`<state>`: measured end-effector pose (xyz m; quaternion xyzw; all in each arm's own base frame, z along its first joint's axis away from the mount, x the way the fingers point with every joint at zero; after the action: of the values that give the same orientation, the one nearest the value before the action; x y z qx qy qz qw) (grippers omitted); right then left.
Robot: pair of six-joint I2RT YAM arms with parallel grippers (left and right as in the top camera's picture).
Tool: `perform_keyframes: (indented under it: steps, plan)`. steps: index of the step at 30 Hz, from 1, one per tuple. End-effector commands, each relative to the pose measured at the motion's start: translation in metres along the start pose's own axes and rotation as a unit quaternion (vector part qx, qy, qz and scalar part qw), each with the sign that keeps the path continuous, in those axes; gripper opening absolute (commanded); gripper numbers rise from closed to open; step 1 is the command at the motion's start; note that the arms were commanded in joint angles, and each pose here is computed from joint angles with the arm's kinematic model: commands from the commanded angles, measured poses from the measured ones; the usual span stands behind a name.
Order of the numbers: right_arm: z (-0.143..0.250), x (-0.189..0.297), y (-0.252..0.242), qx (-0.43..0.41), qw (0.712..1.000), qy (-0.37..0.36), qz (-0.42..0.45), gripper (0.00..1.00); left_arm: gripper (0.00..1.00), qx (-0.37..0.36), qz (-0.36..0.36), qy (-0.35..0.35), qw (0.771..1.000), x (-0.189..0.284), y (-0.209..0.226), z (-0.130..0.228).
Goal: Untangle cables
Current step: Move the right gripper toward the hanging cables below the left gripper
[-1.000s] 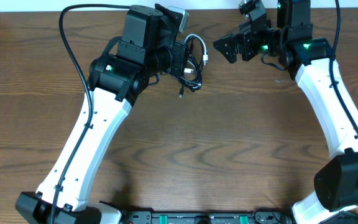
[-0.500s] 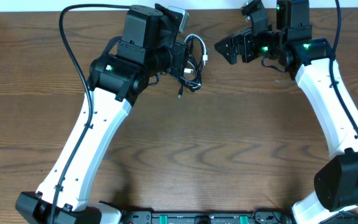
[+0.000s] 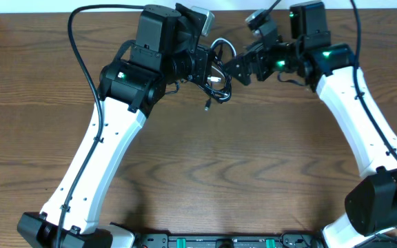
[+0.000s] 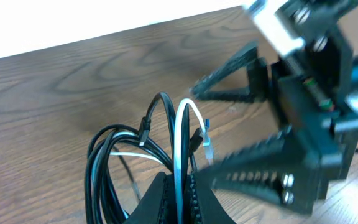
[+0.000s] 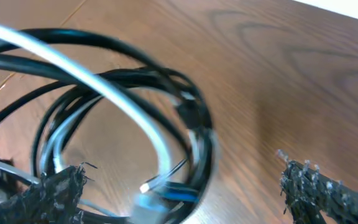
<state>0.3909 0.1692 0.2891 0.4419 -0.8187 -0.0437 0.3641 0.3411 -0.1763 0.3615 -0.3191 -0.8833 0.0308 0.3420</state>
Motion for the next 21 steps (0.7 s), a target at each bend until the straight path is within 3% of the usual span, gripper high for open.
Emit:
perform_keyframes:
  steps: [1,21]
  plan:
    - [0.002,-0.006,0.014,0.018,1.000,0.006,-0.020,0.99,0.08,-0.019,0.017,-0.032,0.999,0.016,-0.013,-0.014]
    - [0.035,-0.034,0.006,0.016,0.999,0.030,-0.004,0.99,0.08,-0.041,0.032,-0.069,0.996,0.041,-0.033,-0.032]
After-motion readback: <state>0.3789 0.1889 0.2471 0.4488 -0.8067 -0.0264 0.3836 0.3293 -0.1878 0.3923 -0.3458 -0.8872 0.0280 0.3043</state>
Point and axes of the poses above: each gripper's point midway between its finger pads, its own x axis back along the fingers, its own y axis along the line the jaws close on, z = x × y, the point moved 8 cm from there along x, back along the fingers, and after that the axes turned 1 degree about -x, right-handed, at the moved point
